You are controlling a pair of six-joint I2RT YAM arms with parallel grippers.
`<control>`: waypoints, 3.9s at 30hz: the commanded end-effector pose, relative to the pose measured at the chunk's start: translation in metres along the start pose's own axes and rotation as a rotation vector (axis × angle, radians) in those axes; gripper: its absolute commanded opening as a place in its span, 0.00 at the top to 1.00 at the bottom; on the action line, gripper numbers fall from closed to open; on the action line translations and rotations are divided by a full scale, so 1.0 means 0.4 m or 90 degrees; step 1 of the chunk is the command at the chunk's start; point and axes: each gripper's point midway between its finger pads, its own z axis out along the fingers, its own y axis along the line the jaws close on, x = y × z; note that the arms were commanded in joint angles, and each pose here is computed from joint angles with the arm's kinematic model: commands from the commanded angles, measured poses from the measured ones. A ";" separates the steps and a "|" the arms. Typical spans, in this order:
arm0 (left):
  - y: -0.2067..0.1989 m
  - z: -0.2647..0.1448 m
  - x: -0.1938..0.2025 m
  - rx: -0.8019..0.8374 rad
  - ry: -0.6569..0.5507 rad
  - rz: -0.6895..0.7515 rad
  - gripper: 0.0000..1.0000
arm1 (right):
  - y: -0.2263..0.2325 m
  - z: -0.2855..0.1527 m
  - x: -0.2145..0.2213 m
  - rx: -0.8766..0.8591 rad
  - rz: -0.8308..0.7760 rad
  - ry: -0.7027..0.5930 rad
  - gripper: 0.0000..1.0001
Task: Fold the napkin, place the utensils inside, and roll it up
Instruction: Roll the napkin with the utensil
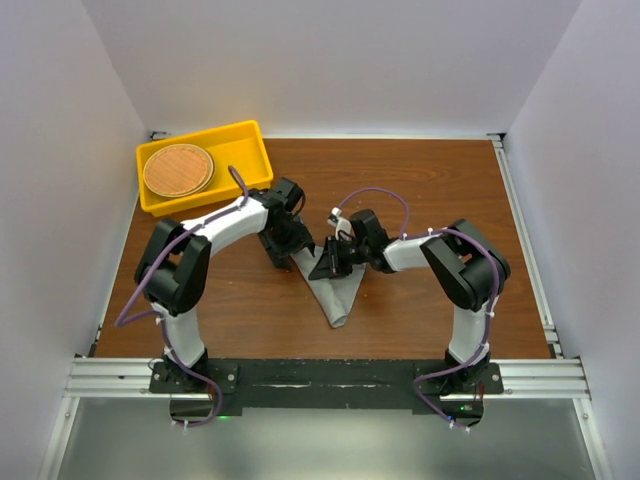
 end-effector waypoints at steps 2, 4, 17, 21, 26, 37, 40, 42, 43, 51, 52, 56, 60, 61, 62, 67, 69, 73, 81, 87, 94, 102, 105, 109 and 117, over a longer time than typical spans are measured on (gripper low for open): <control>-0.005 0.014 -0.033 -0.059 -0.023 -0.080 0.32 | -0.033 0.002 0.032 0.035 -0.045 0.053 1.00; 0.005 0.039 -0.032 -0.083 -0.014 -0.088 0.35 | -0.044 0.000 0.034 0.048 -0.073 0.063 1.00; 0.055 0.105 0.001 -0.155 0.014 -0.149 0.95 | -0.046 -0.063 0.023 0.196 -0.206 0.116 0.58; 0.070 0.099 0.023 -0.166 0.027 -0.154 1.00 | 0.006 -0.111 0.010 0.266 -0.297 0.091 0.37; 0.079 0.093 0.058 -0.170 0.051 -0.162 1.00 | 0.037 -0.151 0.018 0.372 -0.399 0.040 0.25; 0.070 0.080 0.076 -0.177 0.073 -0.173 1.00 | 0.045 -0.088 0.033 0.507 -0.522 -0.042 0.24; 0.078 0.080 0.084 -0.186 0.081 -0.178 1.00 | 0.030 -0.095 0.027 0.580 -0.534 -0.074 0.25; 0.083 0.079 0.086 -0.192 0.081 -0.184 1.00 | 0.029 -0.089 0.043 0.597 -0.541 -0.083 0.27; 0.086 0.080 0.090 -0.194 0.085 -0.186 1.00 | 0.022 -0.100 0.038 0.619 -0.545 -0.105 0.30; 0.072 0.076 0.082 -0.177 0.079 -0.181 0.91 | -0.001 -0.104 0.086 0.601 -0.473 -0.114 0.79; 0.071 0.073 0.070 -0.176 0.064 -0.172 0.83 | -0.008 -0.096 0.100 0.587 -0.466 -0.106 0.83; 0.053 0.045 0.029 -0.157 0.025 -0.122 0.45 | -0.006 -0.058 0.159 0.484 -0.404 -0.072 0.91; 0.029 0.000 -0.027 -0.124 -0.024 -0.066 0.24 | -0.043 -0.068 0.186 0.418 -0.320 -0.040 0.96; 0.020 -0.022 -0.036 -0.106 -0.033 -0.045 0.21 | -0.026 -0.064 0.180 0.379 -0.305 -0.049 0.96; 0.012 -0.032 -0.044 -0.091 -0.041 -0.038 0.19 | -0.037 -0.073 0.165 0.366 -0.272 -0.056 0.97; -0.037 -0.107 -0.078 0.004 -0.102 0.019 0.06 | -0.034 -0.076 0.194 0.198 -0.175 -0.022 0.97; -0.071 -0.117 -0.069 0.057 -0.092 0.036 0.04 | -0.062 -0.086 0.187 0.164 -0.128 -0.021 0.97; -0.131 -0.130 -0.031 0.162 -0.058 0.077 0.10 | -0.050 -0.083 0.223 0.024 -0.059 0.046 0.98; -0.178 -0.094 0.038 0.278 -0.005 0.077 0.49 | -0.128 -0.092 0.231 -0.061 0.066 0.049 0.96; -0.180 -0.038 0.045 0.294 0.011 0.075 0.77 | -0.168 -0.093 0.232 0.003 0.065 0.073 0.91; -0.158 0.031 0.050 0.299 0.021 0.068 0.97 | -0.168 -0.120 0.177 0.093 0.059 0.067 0.79; -0.120 0.087 0.061 0.291 0.030 0.068 1.00 | -0.129 -0.160 0.118 0.143 0.058 0.029 0.66; -0.117 0.107 0.057 0.289 0.026 0.077 1.00 | -0.126 -0.177 0.112 0.167 0.049 0.030 0.56; -0.111 0.128 0.047 0.278 0.022 0.083 1.00 | -0.105 -0.220 0.095 0.218 -0.014 0.040 0.44; -0.105 0.137 0.050 0.265 0.043 0.073 1.00 | -0.019 -0.281 0.032 0.436 -0.271 0.030 0.24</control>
